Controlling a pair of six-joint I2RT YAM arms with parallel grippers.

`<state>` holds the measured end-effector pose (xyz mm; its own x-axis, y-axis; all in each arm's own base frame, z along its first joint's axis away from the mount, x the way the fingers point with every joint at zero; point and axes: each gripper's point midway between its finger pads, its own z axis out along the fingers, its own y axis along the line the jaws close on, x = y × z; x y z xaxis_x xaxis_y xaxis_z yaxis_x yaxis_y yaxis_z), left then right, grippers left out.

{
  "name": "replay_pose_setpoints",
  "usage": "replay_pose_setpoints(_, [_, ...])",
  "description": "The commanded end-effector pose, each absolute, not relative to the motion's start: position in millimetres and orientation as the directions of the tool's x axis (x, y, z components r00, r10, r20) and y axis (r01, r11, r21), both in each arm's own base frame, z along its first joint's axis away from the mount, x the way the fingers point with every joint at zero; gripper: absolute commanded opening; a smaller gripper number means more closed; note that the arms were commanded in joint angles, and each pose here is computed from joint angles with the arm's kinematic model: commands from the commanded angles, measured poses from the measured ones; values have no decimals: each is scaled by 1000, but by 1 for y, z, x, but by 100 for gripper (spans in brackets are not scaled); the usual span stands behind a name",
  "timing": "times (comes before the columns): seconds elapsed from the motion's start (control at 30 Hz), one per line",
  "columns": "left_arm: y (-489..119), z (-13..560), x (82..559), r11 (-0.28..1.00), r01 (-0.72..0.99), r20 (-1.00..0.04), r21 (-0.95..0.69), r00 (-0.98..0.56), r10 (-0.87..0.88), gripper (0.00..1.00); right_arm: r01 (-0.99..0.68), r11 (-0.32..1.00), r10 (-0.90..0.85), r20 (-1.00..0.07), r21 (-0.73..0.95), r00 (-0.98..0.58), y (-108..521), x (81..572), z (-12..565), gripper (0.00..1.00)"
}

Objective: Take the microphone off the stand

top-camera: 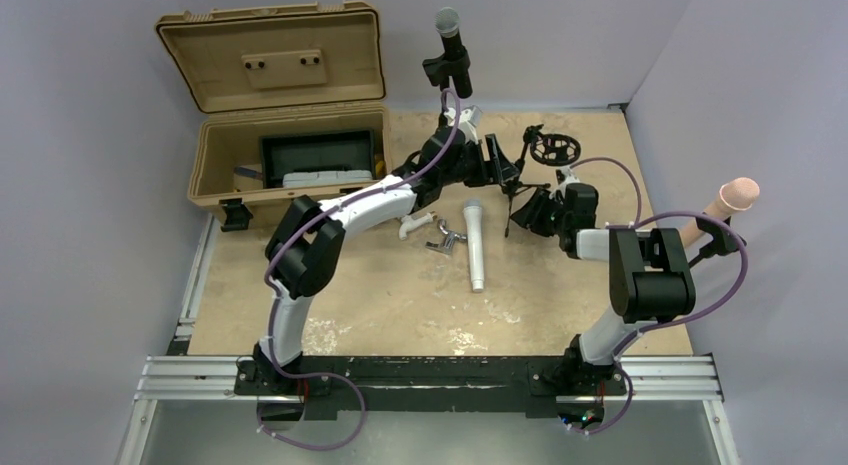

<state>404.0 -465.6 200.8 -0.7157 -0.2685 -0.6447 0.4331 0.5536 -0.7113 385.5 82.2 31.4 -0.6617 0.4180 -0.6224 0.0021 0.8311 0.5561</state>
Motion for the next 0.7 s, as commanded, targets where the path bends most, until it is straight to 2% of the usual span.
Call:
replay_pose_setpoints(0.0, [-473, 223, 420, 516, 448, -656, -730, -672, -343, 66, -98, 816, 407, -687, 570, -602, 91, 400, 63, 44])
replay_pose_setpoints(0.07, [-476, 219, 421, 505, 445, -645, -740, -681, -346, 65, -108, 813, 404, -687, 573, -604, 94, 401, 63, 48])
replay_pose_setpoints(0.2, [-485, 213, 422, 468, 451, -623, -760, -711, -326, 57, -132, 793, 394, -666, 595, -633, 104, 403, 55, 47])
replay_pose_setpoints(0.47, [-481, 210, 429, 435, 431, -592, -791, -718, -366, 56, -210, 776, 403, -724, 594, -560, 109, 400, 83, 52])
replay_pose_setpoints(0.67, [-480, 197, 444, 436, 374, -550, -818, -731, -404, 53, -176, 773, 391, -676, 610, -624, 118, 408, 54, 43])
